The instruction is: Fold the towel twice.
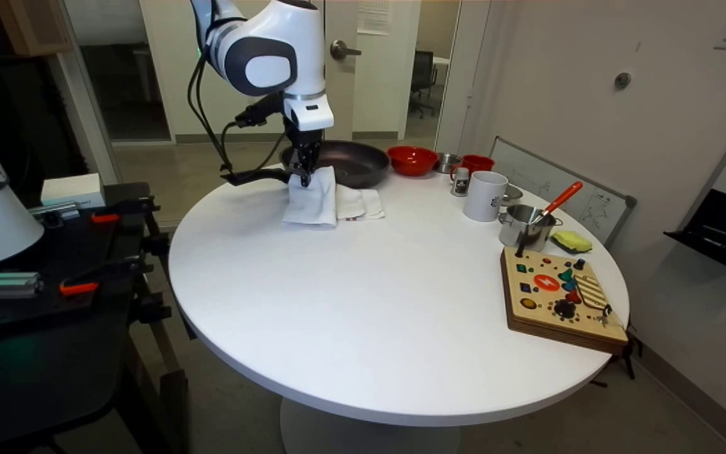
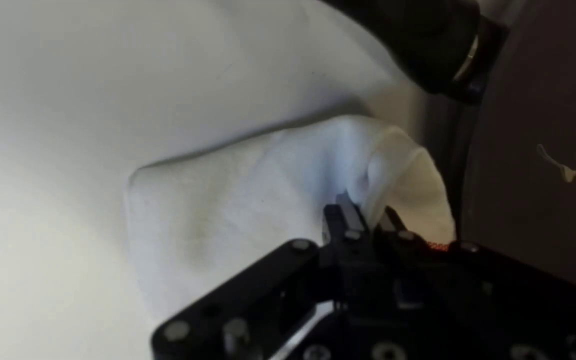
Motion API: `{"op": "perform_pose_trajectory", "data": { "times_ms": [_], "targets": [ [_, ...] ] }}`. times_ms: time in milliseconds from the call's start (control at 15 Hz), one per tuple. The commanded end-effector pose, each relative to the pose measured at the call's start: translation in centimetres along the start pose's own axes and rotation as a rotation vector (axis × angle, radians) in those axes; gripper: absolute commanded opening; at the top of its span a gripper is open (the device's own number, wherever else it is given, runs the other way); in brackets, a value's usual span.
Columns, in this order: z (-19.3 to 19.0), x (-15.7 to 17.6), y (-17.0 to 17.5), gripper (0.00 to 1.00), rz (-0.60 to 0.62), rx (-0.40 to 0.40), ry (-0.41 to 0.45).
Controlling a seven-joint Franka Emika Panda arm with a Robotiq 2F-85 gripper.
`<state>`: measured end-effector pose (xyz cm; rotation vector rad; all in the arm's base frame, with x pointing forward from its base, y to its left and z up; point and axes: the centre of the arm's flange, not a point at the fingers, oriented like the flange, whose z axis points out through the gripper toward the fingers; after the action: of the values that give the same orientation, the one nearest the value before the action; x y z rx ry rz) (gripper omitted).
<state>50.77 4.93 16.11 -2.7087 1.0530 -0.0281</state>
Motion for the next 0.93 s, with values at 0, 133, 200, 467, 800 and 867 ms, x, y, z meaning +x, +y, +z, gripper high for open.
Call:
{"op": "perform_pose_trajectory", "data": {
  "times_ms": [0,133,200,467,800,867],
  "targets": [
    [0.3,2.7,1.2,0.01,0.001,-0.091,-0.092],
    [0.3,3.7,1.9,0.01,0.035,-0.077,-0.1],
    [0.2,4.2,1.7,0.02,0.037,-0.065,-0.103],
    [0.3,4.0,0.4,0.02,0.021,-0.049,-0.101],
    [1.4,3.2,-0.3,0.01,-0.039,-0.098,-0.096],
    [1.7,3.0,-0.3,0.03,-0.045,-0.114,-0.086]
  ]
}}
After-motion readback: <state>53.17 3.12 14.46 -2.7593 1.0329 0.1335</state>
